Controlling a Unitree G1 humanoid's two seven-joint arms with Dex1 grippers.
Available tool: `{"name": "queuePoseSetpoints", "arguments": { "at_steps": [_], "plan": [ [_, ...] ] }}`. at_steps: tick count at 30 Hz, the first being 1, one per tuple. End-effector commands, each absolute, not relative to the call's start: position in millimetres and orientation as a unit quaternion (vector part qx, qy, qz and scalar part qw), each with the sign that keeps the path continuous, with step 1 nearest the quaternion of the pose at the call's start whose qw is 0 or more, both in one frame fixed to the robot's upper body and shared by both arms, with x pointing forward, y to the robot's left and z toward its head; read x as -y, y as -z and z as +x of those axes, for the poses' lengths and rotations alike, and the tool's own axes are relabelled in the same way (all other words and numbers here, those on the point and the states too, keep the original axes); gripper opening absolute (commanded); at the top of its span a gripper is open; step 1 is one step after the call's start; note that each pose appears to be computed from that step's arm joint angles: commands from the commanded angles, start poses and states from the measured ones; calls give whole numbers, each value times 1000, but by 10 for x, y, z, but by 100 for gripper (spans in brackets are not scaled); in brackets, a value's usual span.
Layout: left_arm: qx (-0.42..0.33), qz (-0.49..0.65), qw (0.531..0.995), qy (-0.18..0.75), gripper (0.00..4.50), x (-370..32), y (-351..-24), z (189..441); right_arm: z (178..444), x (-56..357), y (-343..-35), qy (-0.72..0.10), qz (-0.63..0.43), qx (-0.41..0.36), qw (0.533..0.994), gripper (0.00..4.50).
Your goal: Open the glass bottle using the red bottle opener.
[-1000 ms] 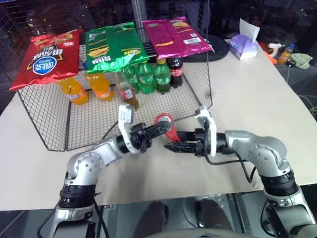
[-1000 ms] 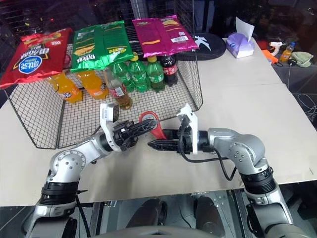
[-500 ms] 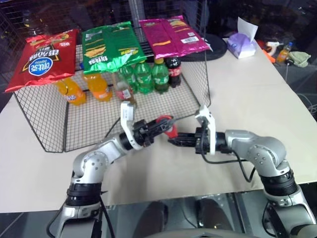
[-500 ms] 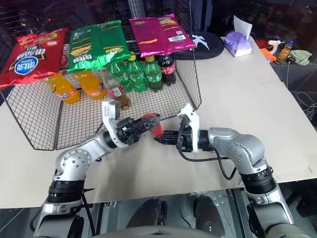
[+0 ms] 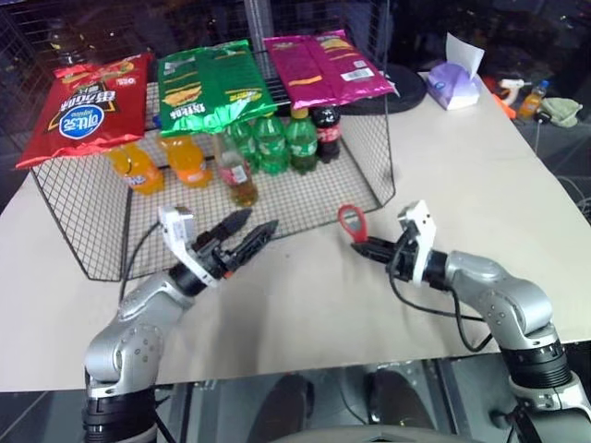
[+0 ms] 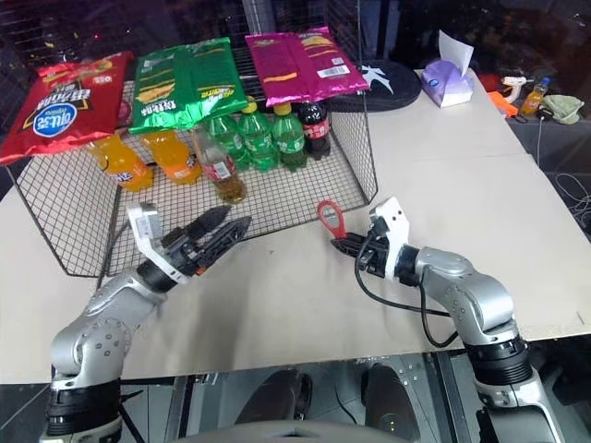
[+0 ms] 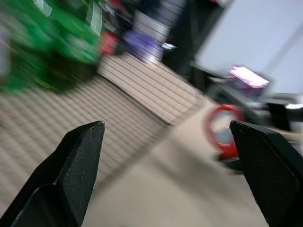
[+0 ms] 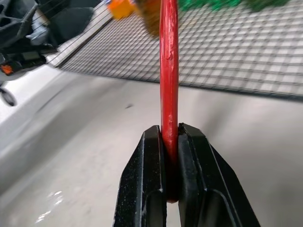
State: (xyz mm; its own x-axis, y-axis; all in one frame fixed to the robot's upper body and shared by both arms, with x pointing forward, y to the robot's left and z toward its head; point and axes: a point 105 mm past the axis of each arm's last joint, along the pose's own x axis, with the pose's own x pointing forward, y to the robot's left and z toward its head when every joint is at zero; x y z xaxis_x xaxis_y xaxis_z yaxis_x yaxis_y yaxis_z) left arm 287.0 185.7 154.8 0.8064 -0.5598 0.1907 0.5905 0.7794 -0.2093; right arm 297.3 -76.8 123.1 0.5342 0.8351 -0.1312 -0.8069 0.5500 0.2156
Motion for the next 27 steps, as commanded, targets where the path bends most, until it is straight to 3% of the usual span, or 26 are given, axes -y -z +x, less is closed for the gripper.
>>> {"name": "queuePoseSetpoints", "arguments": {
  "at_steps": [1, 8, 27],
  "plan": [
    [129, -51, 967, 211, 438, -2084, -1704, 2976, 3060, 819, -1371, -449, 60, -63, 889, 0],
    [177, -1, 975, 130, 438, -2218, -1820, 3190, 3059, 774, -1367, -453, 53, -57, 888, 0],
    [183, 39, 977, 104, 438, -2160, -1823, 3860, 3050, 782, -1442, -431, 53, -36, 900, 0]
  ]
}}
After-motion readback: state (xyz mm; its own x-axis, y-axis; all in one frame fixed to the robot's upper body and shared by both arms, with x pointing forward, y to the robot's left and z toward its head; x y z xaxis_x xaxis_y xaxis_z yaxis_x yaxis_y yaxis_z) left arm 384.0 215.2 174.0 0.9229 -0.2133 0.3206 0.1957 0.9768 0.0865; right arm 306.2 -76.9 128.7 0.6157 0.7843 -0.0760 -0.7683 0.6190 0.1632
